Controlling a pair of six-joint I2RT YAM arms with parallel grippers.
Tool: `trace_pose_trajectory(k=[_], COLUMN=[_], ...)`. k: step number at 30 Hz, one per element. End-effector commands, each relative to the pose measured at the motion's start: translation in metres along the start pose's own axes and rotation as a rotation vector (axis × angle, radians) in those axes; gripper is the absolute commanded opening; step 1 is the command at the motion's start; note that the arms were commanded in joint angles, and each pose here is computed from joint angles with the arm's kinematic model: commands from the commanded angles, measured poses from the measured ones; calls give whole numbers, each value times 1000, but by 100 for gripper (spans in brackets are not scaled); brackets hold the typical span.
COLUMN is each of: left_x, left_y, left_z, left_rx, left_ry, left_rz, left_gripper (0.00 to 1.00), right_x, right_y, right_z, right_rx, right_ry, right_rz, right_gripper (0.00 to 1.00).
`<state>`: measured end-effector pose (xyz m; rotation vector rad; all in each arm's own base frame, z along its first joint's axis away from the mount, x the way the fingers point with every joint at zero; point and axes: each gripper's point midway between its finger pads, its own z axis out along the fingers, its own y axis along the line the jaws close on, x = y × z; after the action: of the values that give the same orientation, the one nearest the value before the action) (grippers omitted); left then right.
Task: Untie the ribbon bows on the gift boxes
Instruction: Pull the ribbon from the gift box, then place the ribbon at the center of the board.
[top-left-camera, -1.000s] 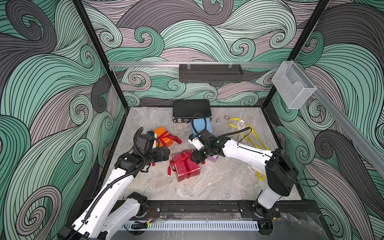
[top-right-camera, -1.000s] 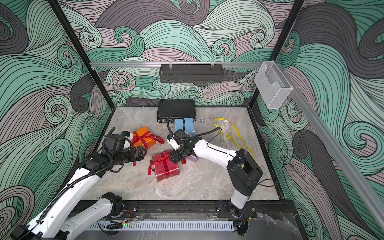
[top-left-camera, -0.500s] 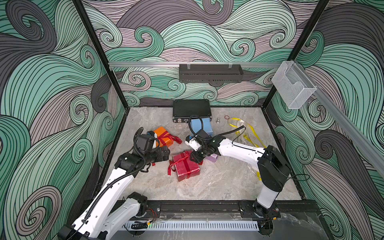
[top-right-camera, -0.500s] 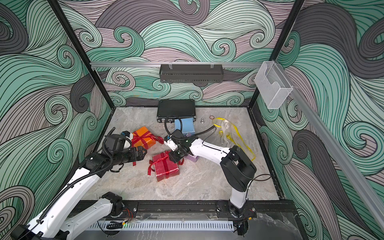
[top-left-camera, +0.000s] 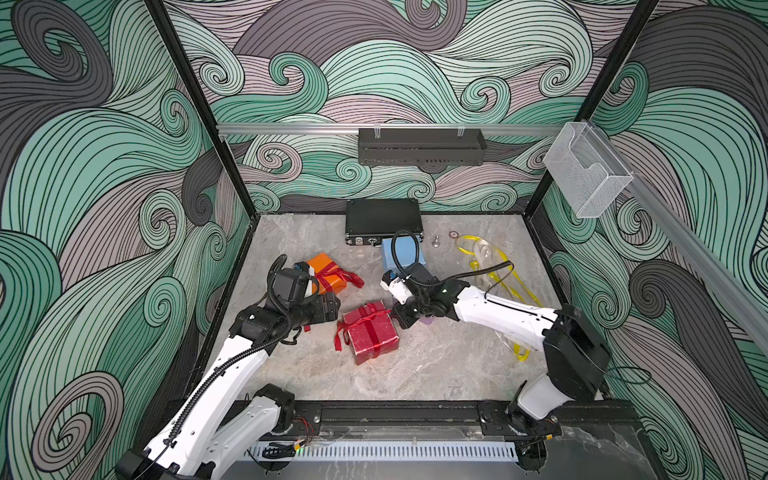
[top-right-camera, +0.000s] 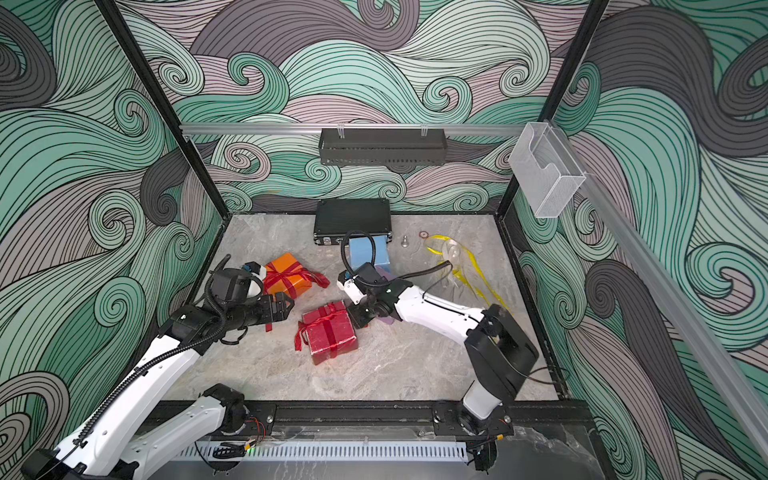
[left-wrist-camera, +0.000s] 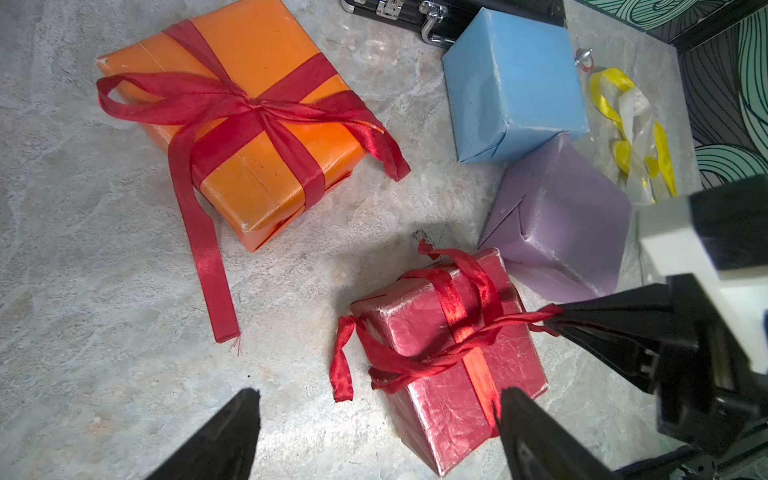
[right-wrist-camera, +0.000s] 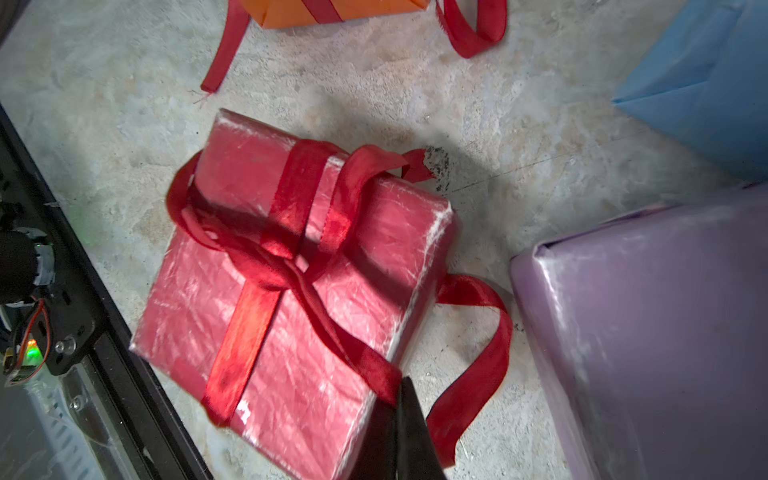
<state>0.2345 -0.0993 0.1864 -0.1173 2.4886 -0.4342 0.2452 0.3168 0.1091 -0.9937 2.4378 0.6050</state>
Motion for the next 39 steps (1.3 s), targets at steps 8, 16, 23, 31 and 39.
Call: trace_pose_trajectory(k=[8, 16, 23, 31, 39], left_x=[13, 43, 67, 63, 68], left_y=[-25, -54, -64, -86, -95], left_z=[8, 18, 27, 38, 66], left_rx=[78, 105, 3, -64, -120], left_ry=[66, 173, 317, 396, 494], left_rz=[89, 261, 421, 568, 643], left_gripper=[89, 87, 86, 86, 86], right_x=[-13, 12, 42, 74, 91], right_y=[-48, -90, -128, -151, -159], right_z=[-65, -83, -101, -122, -143], right_rx=[-13, 46, 191, 344, 435], right_ry=[-399, -534, -671, -767, -836], right_rz=[354, 583, 776, 873, 885], right_gripper=[0, 0, 1, 11, 19])
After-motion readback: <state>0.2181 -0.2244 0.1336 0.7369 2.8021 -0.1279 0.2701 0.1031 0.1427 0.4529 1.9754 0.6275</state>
